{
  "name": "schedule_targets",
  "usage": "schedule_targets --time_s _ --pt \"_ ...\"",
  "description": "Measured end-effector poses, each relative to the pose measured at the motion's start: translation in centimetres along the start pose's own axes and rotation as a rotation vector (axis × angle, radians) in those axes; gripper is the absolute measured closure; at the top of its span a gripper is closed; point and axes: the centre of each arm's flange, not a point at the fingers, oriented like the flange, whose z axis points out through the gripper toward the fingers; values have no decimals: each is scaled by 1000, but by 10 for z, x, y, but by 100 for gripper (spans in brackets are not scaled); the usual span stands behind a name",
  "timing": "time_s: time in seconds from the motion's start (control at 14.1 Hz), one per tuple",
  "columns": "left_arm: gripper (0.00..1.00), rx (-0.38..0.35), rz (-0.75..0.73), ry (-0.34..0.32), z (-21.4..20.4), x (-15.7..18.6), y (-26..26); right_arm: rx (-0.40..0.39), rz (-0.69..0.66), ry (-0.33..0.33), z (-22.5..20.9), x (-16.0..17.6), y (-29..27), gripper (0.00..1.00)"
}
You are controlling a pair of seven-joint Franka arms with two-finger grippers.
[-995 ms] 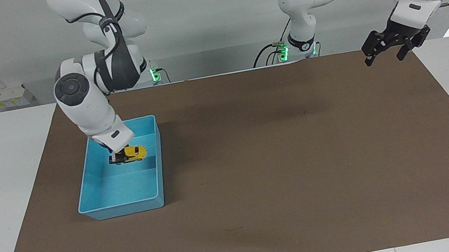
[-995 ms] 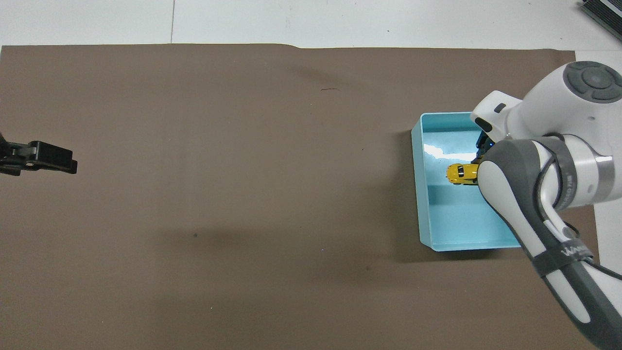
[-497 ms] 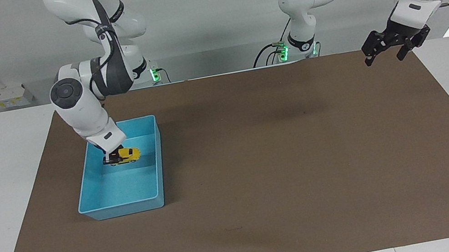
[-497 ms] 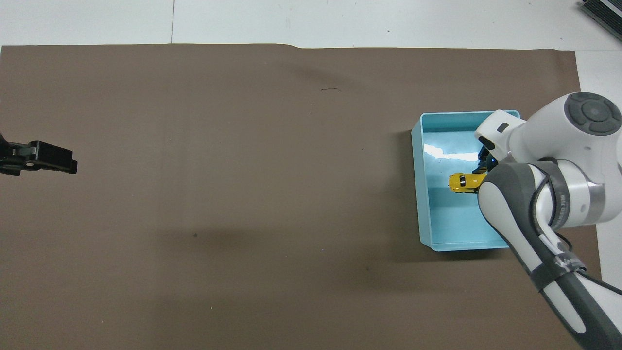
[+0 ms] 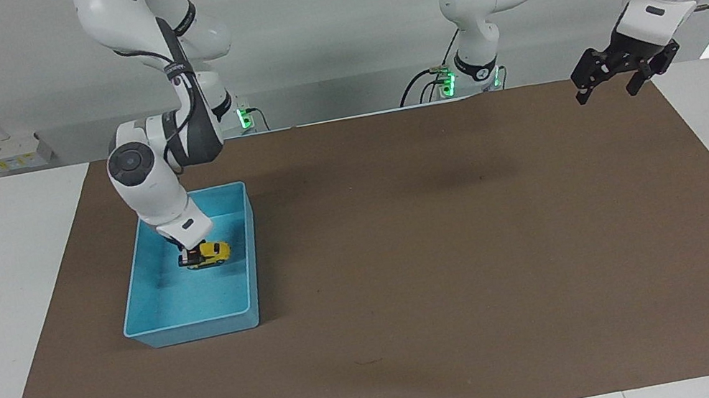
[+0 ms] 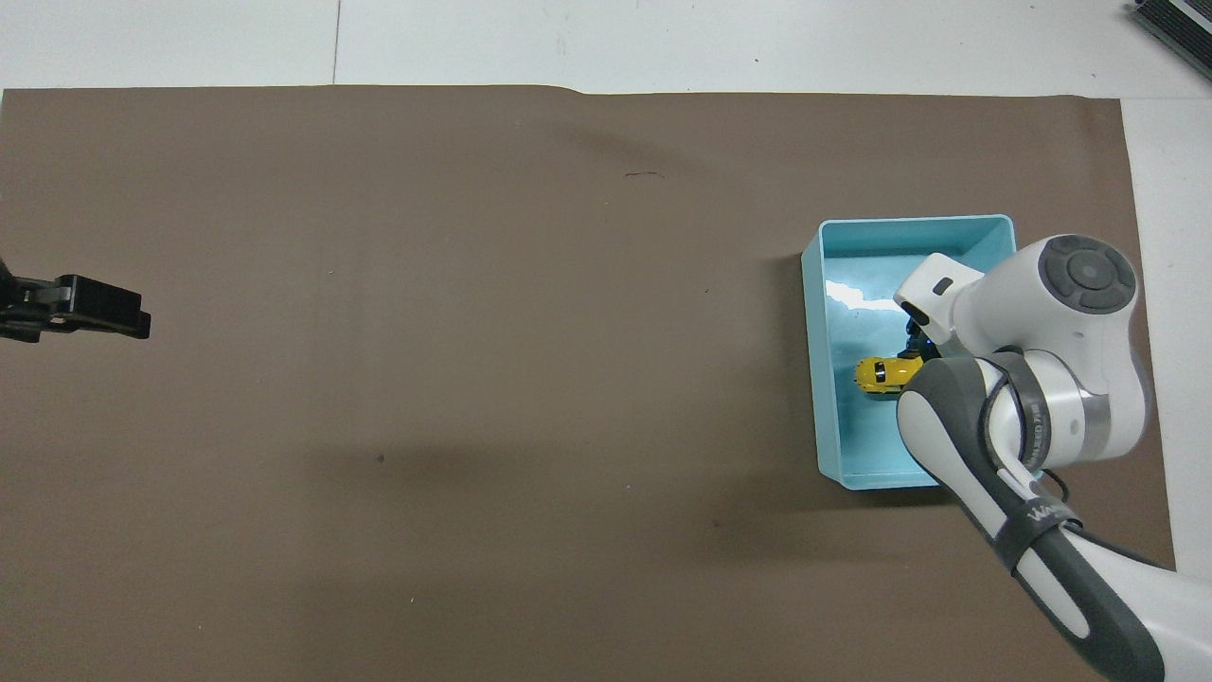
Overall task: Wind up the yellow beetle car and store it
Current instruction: 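Lower the car onto the bin floor and open the right gripper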
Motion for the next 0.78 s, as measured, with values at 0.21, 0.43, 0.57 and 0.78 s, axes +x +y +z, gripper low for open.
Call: schedule_targets --time_s 0.21,0.43,0.57,0.78 --pt "0 0 0 0 0 0 0 -6 -13 -7 10 2 0 61" --pt "0 0 0 0 0 0 0 -11 -14 -7 11 3 0 44" --pt "0 0 0 0 0 0 0 -8 -14 -7 13 3 1 22" --pt "0 0 0 0 0 0 0 -13 3 -8 1 2 5 0"
